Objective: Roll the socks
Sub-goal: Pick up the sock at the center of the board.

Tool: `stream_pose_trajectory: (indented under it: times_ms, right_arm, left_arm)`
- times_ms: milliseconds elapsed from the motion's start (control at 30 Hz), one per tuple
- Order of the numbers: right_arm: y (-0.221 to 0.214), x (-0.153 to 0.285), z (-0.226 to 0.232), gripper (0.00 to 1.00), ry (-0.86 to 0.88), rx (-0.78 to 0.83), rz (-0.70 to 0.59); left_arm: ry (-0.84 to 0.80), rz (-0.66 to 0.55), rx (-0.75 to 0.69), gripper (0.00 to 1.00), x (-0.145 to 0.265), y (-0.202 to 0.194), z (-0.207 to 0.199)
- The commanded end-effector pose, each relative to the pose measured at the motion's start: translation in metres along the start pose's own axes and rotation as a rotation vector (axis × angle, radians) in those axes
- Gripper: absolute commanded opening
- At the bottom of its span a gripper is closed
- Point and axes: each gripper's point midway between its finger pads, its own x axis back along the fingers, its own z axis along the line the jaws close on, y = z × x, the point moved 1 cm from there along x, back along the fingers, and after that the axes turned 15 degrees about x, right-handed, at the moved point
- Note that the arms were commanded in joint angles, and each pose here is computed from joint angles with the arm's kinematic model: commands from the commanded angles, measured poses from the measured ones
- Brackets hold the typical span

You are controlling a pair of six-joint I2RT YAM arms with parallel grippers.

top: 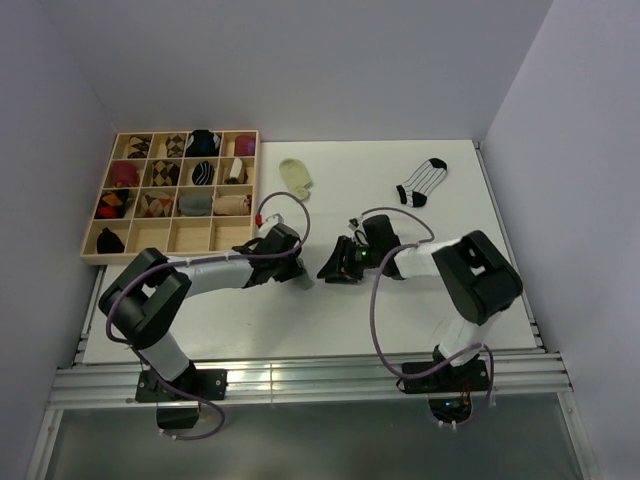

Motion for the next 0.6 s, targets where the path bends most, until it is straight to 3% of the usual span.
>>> stream_pose_trajectory:
  times_ms: [0,300,567]
  right_arm:
    - [0.003,0.027,-0.019,0.48,-0.211,0.115,-0.033]
    - [0.034,0.103,-0.007,0.63,-0.456,0.338,-0.247]
    - [0.059,0.16,0.019,0.73,-0.503,0.478,-0.558]
  left_arm:
    - [0.023,-0.063,-0.061,0.0,0.023,0.021,-0.014]
    - [-0.046,-0.238,-0.107,0.01,0.088,0.095,-0.069]
    - [0.012,-0.439,-0.003,0.01,0.141,0.207,-0.021]
